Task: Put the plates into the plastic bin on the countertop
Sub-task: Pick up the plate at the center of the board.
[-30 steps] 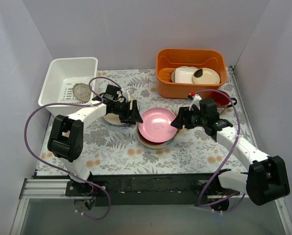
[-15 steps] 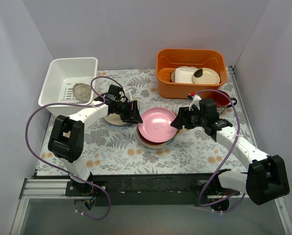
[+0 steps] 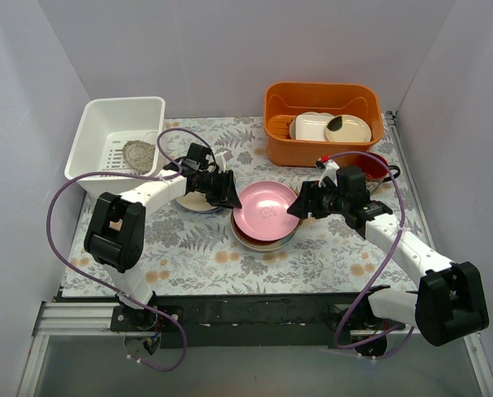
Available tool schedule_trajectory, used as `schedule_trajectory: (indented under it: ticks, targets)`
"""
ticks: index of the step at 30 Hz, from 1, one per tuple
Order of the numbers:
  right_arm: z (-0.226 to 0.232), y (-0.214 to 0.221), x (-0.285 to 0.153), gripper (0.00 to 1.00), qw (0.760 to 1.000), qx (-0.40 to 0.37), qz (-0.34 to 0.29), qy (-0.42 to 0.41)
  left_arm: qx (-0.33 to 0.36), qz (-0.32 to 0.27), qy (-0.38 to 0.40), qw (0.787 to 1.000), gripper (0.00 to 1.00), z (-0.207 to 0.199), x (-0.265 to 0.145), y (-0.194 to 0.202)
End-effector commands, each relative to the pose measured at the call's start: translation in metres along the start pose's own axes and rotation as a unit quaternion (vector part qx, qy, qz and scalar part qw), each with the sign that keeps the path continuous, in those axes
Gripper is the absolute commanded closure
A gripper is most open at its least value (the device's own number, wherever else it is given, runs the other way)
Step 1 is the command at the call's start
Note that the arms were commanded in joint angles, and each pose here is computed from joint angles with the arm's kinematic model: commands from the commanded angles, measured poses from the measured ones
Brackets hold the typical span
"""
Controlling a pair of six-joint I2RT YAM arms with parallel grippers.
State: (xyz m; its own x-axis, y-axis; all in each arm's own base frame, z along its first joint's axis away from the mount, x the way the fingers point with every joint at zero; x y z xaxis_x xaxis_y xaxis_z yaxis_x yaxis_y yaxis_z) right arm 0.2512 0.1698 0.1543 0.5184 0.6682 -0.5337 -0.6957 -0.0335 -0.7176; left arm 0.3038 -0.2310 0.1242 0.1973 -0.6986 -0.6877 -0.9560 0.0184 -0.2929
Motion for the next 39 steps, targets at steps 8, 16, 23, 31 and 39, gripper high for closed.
schedule_trajectory:
  ticks: [8, 16, 23, 31, 39]
  targets:
    - [0.0038, -0.0063, 0.0034, 0.28, 1.000, -0.001, -0.014, -0.022, 0.017, -0.013, -0.012, 1.000, 0.79, -0.0047, 0.0014, -0.0077]
    - [0.0041, -0.0052, 0.0035, 0.28, 1.000, -0.001, -0.017, -0.024, 0.020, -0.018, -0.022, 0.999, 1.00, -0.0040, -0.0016, -0.0088]
    - [0.0053, -0.0044, 0.0039, 0.29, 0.999, 0.001, -0.018, -0.030, 0.019, -0.023, -0.024, 0.999, 1.00, -0.0047, -0.0035, -0.0095]
    - [0.0049, -0.0046, 0.0047, 0.28, 0.999, 0.004, -0.017, -0.029, 0.018, -0.024, -0.022, 0.999, 1.00, -0.0059, -0.0034, -0.0109]
    - [0.0044, -0.0024, 0.0073, 0.28, 0.999, 0.008, -0.012, -0.033, 0.018, -0.028, -0.023, 0.999, 1.00, -0.0068, -0.0053, -0.0114]
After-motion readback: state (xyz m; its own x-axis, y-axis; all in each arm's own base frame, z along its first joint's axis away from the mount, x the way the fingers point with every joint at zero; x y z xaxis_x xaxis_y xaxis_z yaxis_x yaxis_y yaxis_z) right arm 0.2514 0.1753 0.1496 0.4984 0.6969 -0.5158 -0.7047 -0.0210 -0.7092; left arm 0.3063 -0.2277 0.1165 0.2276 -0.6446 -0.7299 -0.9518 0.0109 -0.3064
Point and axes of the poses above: each gripper's point midway between its finger pads, its own x axis out along the fingers, its own z axis along the line the jaws close on, y = z × x, the point moved 4 cm from there along -x, back along the fingers, and after that the axes turned 5 degrees about -x, right-handed, at the moved point
